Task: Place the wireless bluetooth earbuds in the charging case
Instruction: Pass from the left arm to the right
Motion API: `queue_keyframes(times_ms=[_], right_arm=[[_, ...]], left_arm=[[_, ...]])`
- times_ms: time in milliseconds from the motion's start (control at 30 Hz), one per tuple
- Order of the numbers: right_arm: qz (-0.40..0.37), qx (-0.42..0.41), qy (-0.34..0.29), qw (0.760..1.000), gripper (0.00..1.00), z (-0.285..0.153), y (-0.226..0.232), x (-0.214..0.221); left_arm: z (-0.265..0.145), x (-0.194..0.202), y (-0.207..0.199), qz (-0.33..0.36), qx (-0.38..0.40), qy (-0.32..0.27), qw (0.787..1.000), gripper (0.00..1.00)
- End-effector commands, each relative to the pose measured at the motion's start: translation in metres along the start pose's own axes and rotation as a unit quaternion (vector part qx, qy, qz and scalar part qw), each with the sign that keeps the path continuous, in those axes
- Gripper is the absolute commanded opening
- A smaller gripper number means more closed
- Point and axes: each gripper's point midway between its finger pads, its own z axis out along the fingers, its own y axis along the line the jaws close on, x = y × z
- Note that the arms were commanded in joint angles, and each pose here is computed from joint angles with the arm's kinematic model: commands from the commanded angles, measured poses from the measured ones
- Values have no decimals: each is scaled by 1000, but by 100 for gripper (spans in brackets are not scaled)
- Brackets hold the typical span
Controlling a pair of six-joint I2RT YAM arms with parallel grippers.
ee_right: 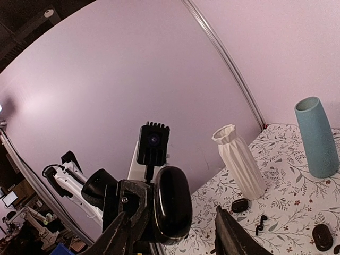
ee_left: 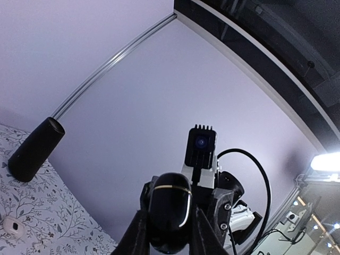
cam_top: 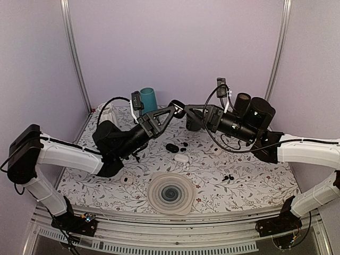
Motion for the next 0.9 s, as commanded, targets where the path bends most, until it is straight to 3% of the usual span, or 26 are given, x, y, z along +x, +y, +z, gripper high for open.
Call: queue_keyframes(times_ms=[0, 233, 467, 533, 600, 867], right_arm=[[-6, -15, 9, 1000, 52, 11, 6, -4], [0, -16, 21, 1000, 41, 14, 2, -3], [16, -25, 36, 999, 13, 12, -2, 0], [18, -30, 40, 999, 7, 12, -2, -2], [21, -31, 44, 998, 4, 11, -4, -4], [13, -36, 59, 998, 4, 5, -7, -12]], left_arm=[[9, -2, -8, -4, 25, 6, 1000, 0], [9, -4, -4, -13, 29, 9, 999, 0], [13, -1, 2, -15, 35, 25, 999, 0], [13, 3, 5, -11, 30, 39, 999, 9], [10, 6, 10, -6, 24, 52, 998, 28], [-9, 14, 24, 34, 6, 116, 993, 65]])
